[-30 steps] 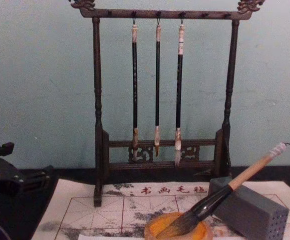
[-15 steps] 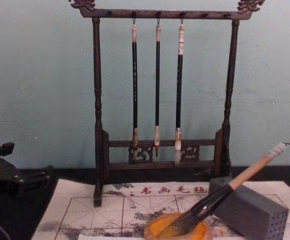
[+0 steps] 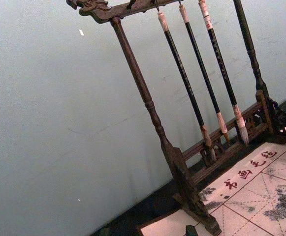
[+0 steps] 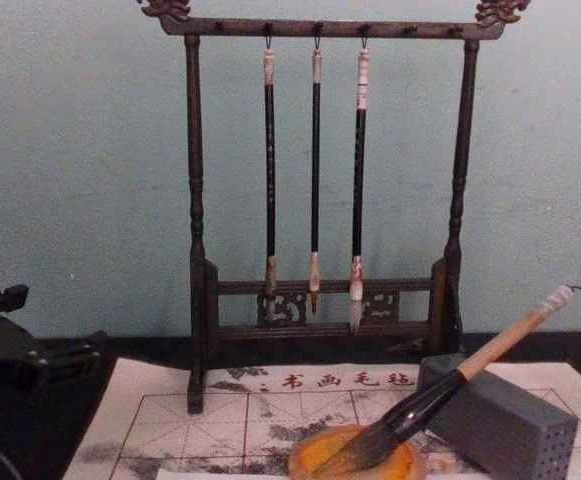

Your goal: Pick up the brush from the inkstone, write on the paper, then place the brush back to its original position.

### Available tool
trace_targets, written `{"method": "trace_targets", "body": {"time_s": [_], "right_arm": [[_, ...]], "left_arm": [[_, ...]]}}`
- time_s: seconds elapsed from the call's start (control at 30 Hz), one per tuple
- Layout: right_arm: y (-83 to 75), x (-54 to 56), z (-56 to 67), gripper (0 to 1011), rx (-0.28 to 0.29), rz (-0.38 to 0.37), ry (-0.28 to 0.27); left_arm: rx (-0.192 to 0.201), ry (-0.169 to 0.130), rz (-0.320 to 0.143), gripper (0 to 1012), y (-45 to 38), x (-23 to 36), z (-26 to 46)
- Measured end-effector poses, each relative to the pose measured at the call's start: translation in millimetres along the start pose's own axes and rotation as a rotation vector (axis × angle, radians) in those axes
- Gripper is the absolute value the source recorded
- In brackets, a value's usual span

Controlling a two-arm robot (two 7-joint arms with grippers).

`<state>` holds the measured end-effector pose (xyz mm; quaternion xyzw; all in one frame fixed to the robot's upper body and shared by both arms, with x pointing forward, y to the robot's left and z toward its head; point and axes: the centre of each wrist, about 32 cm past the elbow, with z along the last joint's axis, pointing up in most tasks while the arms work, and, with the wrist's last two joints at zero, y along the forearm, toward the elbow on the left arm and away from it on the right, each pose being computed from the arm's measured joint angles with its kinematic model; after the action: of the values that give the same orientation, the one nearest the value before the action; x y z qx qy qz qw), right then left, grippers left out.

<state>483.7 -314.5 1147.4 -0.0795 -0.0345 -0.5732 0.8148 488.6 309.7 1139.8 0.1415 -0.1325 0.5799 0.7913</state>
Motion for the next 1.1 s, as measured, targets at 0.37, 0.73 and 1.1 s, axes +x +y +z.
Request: {"method": "trace_targets", "body": {"time_s": [0.37,0.73,1.1], "right_arm": [[1.2,3.5,4.6,1003,-0.02,0.076,0.256],[16.2,4.6,9.4,1002,-0.054,0.125,0.486],[32.1,4.2,10.6,1002,-0.119,0.142,0.683]], "left_arm": [[0.0,0.0,0.0,1001,0.0,0.0,0.0],[0.0,0.0,0.0,1001,0.0,0.0,0.0],[0.0,0.0,0.0,1001,0.0,0.0,0.0]]}}
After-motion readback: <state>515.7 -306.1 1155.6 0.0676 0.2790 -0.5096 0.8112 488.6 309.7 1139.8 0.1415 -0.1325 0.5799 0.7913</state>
